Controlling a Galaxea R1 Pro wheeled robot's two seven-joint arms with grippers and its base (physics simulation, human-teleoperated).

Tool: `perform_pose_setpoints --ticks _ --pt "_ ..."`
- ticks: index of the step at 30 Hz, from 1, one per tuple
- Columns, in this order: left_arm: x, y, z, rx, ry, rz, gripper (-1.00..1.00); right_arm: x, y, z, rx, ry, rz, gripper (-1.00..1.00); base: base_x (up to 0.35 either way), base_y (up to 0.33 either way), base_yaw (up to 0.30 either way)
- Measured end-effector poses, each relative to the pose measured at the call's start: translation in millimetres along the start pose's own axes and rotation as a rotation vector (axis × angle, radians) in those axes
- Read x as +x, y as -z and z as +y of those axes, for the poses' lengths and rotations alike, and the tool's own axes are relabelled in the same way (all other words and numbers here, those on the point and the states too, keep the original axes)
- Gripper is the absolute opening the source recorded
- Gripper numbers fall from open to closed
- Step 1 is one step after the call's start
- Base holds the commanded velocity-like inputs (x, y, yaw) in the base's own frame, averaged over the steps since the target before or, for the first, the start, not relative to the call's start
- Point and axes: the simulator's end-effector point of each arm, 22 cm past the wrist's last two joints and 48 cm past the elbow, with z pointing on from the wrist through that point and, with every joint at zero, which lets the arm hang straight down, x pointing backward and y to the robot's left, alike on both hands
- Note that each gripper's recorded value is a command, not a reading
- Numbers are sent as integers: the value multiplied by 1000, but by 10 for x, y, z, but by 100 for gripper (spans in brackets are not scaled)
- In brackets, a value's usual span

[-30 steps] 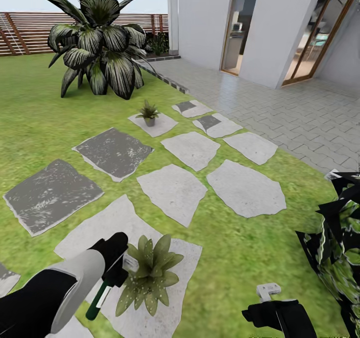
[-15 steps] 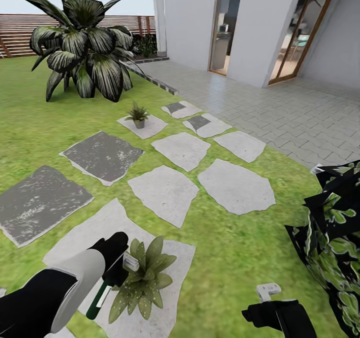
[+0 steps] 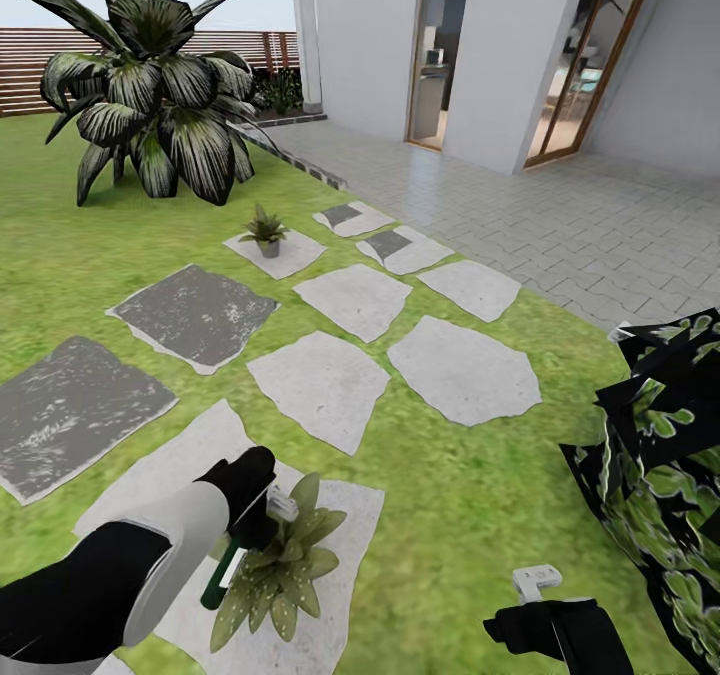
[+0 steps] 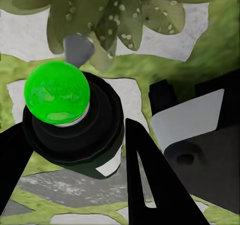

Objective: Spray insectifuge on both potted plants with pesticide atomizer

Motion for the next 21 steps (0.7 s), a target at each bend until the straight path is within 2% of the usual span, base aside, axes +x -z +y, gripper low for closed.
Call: perform_pose_setpoints --ticks 11,21 --pt "-20 -13 -190 22 -17 0 -100 1 0 -2 0 0 1 100 0 0 0" --pt "334 -333 -419 53 -29 68 -100 1 0 -1 0 0 0 100 0 0 0"
